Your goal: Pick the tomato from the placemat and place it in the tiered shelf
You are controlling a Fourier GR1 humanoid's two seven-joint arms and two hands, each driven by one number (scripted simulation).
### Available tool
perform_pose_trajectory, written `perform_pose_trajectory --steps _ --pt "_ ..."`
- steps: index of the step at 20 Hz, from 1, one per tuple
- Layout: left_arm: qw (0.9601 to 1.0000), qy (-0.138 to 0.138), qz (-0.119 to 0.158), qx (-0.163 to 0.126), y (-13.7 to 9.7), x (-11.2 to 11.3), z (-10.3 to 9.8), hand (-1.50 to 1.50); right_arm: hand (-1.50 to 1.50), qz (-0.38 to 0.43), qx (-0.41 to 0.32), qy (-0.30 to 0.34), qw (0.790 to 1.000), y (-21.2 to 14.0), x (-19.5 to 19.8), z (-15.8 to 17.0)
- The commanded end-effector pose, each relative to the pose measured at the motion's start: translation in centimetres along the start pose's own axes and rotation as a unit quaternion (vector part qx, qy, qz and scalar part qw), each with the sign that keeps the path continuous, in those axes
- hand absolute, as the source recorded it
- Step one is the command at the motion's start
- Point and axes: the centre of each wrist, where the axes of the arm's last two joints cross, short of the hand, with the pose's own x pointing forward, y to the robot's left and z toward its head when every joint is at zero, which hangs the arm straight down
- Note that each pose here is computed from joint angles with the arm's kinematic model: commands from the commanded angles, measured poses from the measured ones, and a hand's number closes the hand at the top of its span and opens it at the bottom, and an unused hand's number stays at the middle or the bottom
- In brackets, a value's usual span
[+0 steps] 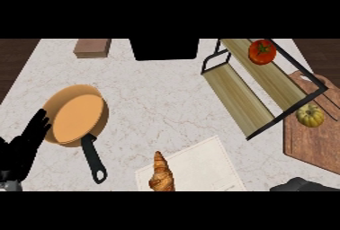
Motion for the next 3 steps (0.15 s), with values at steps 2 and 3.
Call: perform_pose_trajectory --steps 2,3 --pt "0.9999 0.011 -0.004 0.012 1.21 -0.26 0.34 0.00 -1.50 0.058 0.030 0.078 0.995 -3.34 -0.86 0.51" --pt "0.9999 0.008 -0.001 0.007 0.64 -0.55 0.86 0.00 -1.50 0.060 0.031 0.075 0.995 -3.78 -1.40 0.49"
